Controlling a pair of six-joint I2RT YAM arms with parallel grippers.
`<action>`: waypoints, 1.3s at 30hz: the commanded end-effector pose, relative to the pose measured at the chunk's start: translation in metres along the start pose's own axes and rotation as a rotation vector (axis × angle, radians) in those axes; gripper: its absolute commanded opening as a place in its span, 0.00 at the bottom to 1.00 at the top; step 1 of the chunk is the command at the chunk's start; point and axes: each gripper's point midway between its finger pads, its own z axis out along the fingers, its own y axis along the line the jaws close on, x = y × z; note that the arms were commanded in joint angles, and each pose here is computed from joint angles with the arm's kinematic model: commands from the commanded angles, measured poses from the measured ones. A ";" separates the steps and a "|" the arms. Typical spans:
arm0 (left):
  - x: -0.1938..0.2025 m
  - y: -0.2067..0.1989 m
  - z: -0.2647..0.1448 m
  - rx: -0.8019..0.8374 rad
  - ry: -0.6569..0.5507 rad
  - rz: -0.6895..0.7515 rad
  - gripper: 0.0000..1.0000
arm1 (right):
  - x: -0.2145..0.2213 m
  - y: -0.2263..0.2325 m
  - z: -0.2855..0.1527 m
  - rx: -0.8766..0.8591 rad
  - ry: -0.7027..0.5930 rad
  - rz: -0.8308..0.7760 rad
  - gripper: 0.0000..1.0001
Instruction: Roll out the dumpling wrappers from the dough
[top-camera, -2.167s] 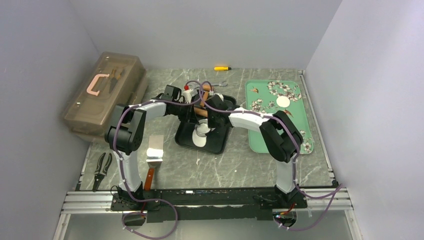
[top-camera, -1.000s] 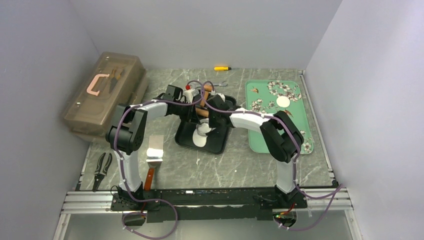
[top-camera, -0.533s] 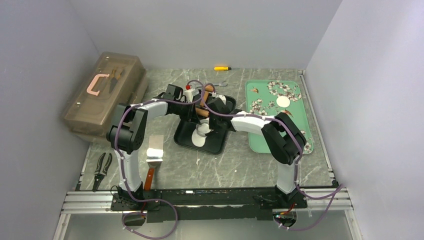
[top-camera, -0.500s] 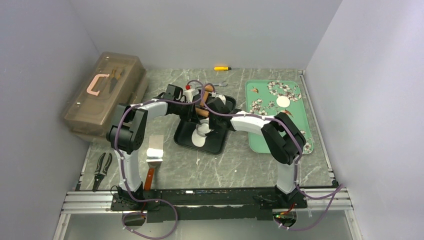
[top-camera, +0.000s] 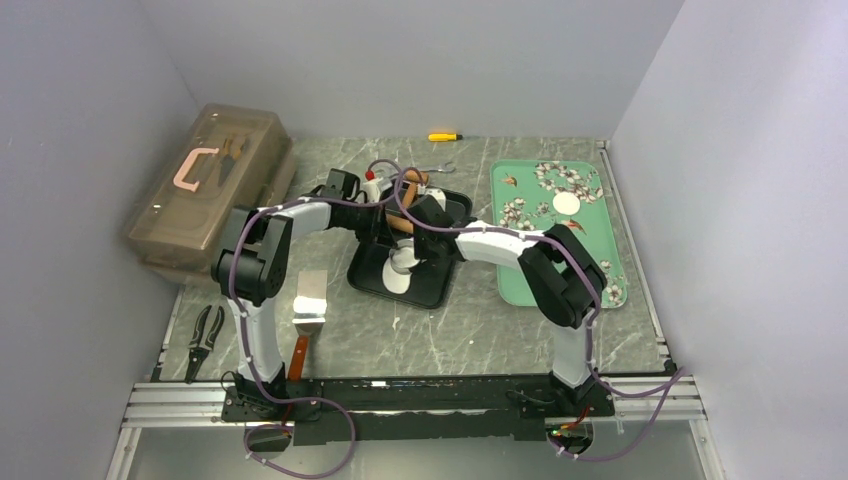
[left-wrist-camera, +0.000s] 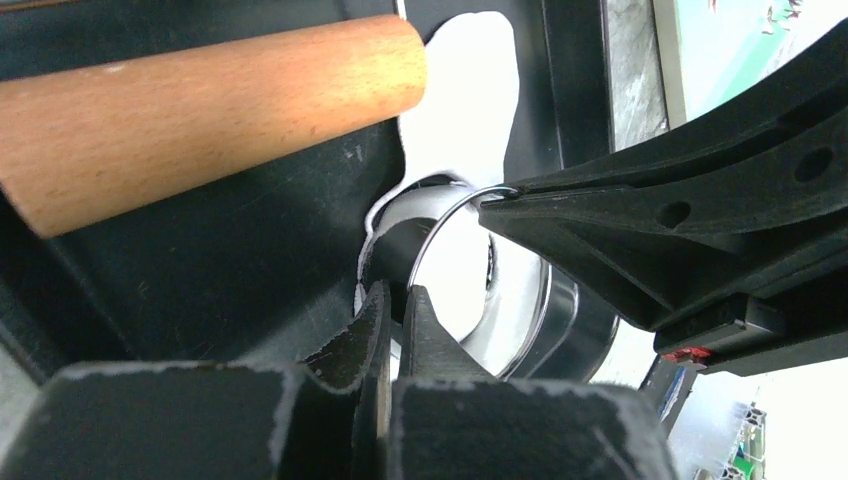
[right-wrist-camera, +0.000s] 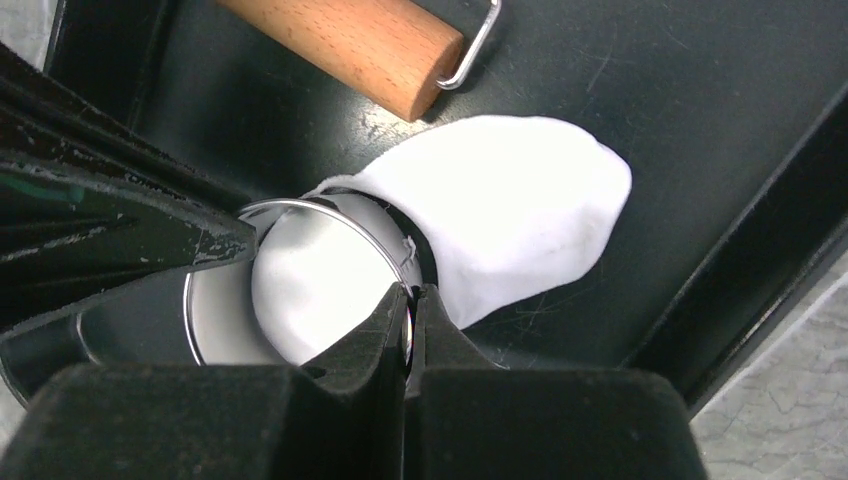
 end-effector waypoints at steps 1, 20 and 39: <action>0.089 0.015 0.031 -0.091 0.290 -0.136 0.00 | 0.071 -0.057 0.004 0.147 0.179 -0.005 0.00; 0.084 0.021 0.024 -0.110 0.264 -0.135 0.00 | 0.075 -0.056 0.007 0.159 0.189 -0.030 0.00; 0.079 0.036 0.005 -0.136 0.224 -0.161 0.00 | 0.056 -0.045 0.008 0.117 0.156 -0.022 0.00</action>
